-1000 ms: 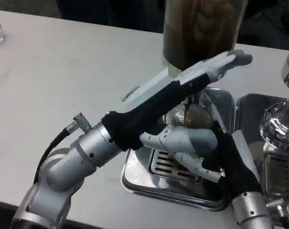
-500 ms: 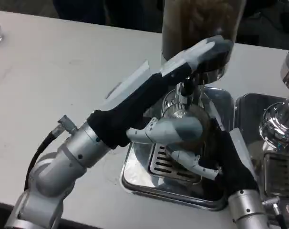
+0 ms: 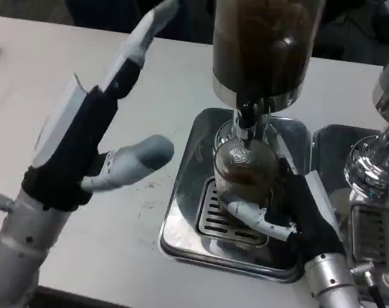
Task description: Grasp the cup under the faucet to collect the drink, then remove the cup.
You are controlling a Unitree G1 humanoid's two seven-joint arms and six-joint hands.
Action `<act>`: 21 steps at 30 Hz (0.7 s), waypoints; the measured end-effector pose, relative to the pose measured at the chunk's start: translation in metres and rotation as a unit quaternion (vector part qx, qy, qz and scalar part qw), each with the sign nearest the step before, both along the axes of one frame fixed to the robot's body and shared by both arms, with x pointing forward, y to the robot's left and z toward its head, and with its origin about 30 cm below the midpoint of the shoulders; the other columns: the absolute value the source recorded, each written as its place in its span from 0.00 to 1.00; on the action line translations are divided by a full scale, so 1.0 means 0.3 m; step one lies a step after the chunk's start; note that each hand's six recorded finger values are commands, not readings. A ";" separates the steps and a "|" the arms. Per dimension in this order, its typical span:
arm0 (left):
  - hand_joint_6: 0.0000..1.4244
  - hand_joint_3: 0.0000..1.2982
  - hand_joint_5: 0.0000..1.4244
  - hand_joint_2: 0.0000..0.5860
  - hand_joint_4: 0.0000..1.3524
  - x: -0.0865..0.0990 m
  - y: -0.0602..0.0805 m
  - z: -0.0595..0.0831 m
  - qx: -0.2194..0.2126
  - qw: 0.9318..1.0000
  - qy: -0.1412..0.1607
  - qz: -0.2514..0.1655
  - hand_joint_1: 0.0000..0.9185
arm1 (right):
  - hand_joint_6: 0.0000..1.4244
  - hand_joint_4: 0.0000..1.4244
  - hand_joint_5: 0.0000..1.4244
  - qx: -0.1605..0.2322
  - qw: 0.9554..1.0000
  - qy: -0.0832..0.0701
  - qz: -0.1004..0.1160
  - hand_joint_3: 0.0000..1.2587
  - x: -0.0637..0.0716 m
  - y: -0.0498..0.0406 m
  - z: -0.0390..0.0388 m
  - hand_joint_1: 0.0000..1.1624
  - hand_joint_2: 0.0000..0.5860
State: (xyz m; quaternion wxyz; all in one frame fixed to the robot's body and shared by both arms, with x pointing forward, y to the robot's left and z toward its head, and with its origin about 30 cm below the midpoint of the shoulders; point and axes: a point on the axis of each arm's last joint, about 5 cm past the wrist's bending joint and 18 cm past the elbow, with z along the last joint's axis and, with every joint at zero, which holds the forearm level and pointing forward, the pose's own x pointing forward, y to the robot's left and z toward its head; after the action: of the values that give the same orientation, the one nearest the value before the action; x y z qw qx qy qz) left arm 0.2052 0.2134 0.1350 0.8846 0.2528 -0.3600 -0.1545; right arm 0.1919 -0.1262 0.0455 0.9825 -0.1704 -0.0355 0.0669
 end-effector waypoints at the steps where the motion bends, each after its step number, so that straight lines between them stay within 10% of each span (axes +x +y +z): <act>1: 0.00 0.00 0.00 0.21 0.00 -0.012 0.012 -0.019 0.004 1.000 0.014 0.010 0.00 | 0.04 0.00 0.00 0.000 1.000 0.000 0.001 0.00 0.000 0.001 -0.001 0.66 0.33; 21: 0.00 0.00 0.00 0.22 0.00 -0.196 0.121 -0.298 0.042 0.969 0.203 0.137 0.00 | 0.13 0.03 0.05 0.015 1.000 -0.006 -0.001 0.00 -0.001 0.019 -0.006 0.68 0.32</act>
State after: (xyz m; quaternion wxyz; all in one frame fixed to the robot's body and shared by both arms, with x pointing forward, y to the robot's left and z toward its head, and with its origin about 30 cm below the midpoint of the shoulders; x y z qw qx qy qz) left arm 0.1463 0.2497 0.0457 0.9405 0.3003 -0.1276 -0.0946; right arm 0.1917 -0.1204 0.0438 0.9848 -0.1562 -0.0417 0.0641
